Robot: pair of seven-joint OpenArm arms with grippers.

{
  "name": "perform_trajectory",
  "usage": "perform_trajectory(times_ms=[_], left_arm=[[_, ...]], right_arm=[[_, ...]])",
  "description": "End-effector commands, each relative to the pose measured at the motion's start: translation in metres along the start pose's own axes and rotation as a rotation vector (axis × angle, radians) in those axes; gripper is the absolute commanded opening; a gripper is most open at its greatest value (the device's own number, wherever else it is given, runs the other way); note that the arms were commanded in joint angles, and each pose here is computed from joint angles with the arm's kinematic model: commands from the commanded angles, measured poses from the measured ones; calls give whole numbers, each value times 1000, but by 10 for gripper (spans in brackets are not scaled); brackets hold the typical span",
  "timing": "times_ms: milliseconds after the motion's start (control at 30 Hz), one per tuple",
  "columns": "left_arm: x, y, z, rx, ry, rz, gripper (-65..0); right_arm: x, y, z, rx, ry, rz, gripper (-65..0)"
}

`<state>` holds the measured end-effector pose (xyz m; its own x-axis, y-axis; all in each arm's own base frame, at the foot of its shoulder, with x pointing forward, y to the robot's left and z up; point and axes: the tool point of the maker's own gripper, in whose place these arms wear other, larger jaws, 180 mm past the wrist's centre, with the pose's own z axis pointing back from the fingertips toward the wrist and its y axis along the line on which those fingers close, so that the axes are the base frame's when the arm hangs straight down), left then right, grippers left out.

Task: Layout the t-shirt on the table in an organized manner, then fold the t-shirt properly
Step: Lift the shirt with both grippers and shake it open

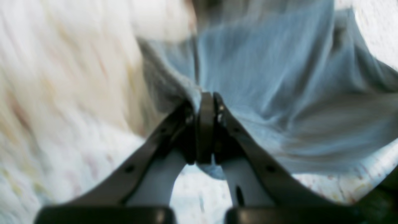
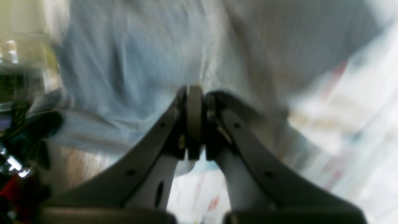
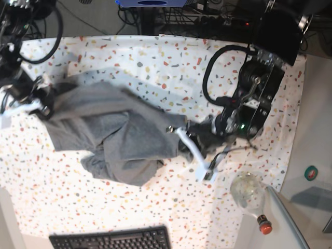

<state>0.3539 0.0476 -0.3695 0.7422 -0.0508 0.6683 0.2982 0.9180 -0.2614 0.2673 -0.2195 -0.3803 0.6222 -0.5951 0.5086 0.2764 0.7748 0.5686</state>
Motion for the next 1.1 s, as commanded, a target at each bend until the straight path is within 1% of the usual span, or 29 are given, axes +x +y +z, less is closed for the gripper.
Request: perform_trajectory(times_ms=[0,67,133,200,267,333,400,467,533,567,633,667,700,733,767,800,867,933,1033,1067], left_arm=[[27,-23,-6,-39,-56,-41,-650],[50,-41,-26,-34,-67,-87,-650],[73,-44,-46,-1,-65,-103,-650],[102,-48,-62,40,-74,-125,-650],[140,-58,-66,60,-139,-164,-650],[191,-75,-58,60,-254,-201,-650],[245,-98,-33,34,-384,-232,-650],[292,-119,-3,-4,-498,-249,-650],[335,-135,39,-72,-619,-210,-650],[353,-139,63,-118,-680,-168,-650],[373,-146,99,-202,-769,-102,-650],[379,-150,120,-243,-817,-84,-650],[378,-154,131,-285,-840,-61,-650],[374,-157,135,-304,-838,-61,-650],[364,-158,132,-322,-816,-52,-650],[349,-152,123,-323,-786,-39,-650],[313,-138,107,-321,-737,-7,-650],[264,-121,92,-299,-681,22,-650],[178,-93,75,-247,-560,63,-650],[147,-82,67,-223,-501,77,-650]], right_arm=[[37,5,0,15,-56,24,-650],[84,5,-9,9,-66,22,-650],[132,5,-16,8,-84,23,-650],[184,6,-15,9,-128,11,-650],[233,15,-4,21,-193,13,-650],[283,41,11,44,-259,69,-650],[326,72,35,58,-329,156,-650],[361,96,62,68,-400,217,-650],[395,122,96,89,-486,262,-650],[409,131,113,101,-522,270,-650],[424,143,136,123,-564,286,-650],[428,149,149,139,-582,316,-650],[429,152,159,152,-591,348,-650],[429,153,170,171,-608,367,-650],[424,149,174,185,-605,381,-650],[416,137,175,186,-594,376,-650],[394,110,171,180,-565,346,-650],[364,71,164,143,-529,300,-650],[293,3,145,105,-440,157,-650],[264,-20,134,84,-397,98,-650]])
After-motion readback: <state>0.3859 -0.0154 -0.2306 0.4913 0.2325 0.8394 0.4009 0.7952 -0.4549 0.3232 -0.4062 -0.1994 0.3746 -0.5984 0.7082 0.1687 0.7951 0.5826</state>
